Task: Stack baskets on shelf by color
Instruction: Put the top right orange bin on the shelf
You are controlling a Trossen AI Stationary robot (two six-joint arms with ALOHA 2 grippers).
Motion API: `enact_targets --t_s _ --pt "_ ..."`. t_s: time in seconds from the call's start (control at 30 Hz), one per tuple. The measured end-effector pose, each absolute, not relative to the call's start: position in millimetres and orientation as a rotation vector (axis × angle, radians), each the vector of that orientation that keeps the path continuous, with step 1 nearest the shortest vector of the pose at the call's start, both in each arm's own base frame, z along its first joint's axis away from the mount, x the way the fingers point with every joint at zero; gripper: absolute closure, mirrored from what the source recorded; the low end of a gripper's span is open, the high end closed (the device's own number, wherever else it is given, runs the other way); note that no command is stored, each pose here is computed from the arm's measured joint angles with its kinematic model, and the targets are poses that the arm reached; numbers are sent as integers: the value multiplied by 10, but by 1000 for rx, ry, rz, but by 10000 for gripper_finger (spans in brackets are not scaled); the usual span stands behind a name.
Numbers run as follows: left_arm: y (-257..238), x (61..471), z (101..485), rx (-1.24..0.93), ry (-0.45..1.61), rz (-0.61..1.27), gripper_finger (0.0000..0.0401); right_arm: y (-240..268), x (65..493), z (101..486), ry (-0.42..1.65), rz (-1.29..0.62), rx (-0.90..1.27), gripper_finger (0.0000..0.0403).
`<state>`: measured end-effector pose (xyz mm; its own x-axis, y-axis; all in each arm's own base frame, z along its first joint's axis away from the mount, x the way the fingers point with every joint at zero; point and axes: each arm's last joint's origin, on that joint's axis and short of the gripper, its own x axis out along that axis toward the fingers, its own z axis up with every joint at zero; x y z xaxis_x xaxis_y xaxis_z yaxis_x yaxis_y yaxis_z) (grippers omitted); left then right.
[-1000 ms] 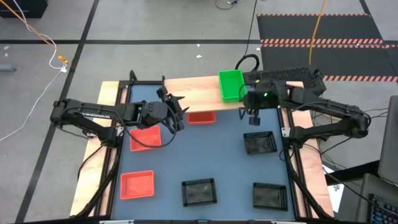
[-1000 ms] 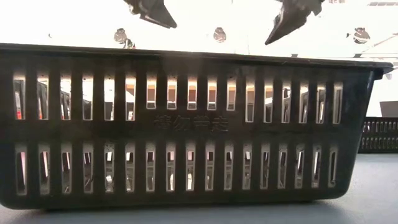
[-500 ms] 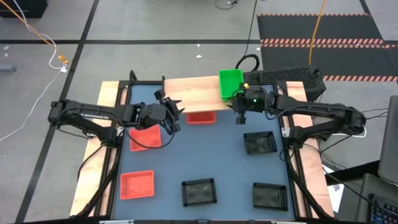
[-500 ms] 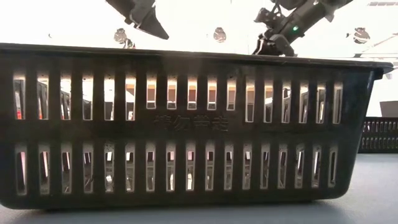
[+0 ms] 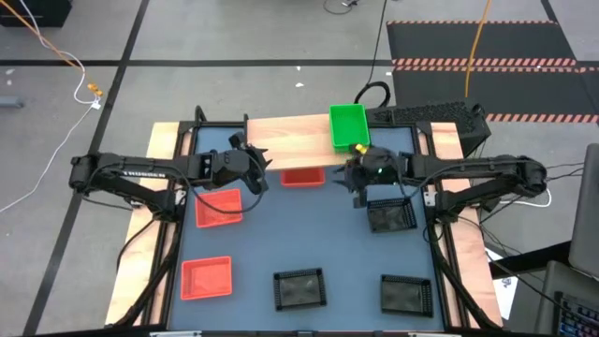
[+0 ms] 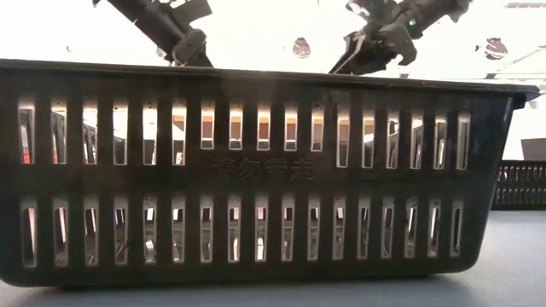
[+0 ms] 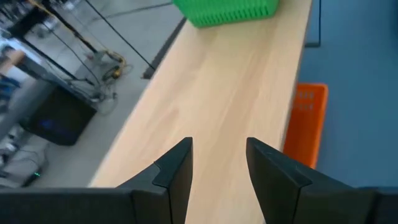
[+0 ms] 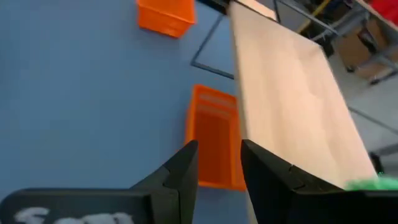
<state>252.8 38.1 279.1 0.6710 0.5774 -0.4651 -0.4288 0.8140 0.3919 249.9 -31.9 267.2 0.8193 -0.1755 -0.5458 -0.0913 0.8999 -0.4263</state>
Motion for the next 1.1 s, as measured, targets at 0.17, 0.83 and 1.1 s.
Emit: enact_targets --t_s 0.17,0.83,1.1 --pt "355 2483 2792 230 587 565 249 -114 2736 2326 750 39 -654 289" --pt "688 2434 2759 278 656 535 249 -191 3312 1402 1213 22 -1307 288" --pt "700 2455 2797 280 610 542 249 -176 3348 1339 1188 -18 -1244 304"
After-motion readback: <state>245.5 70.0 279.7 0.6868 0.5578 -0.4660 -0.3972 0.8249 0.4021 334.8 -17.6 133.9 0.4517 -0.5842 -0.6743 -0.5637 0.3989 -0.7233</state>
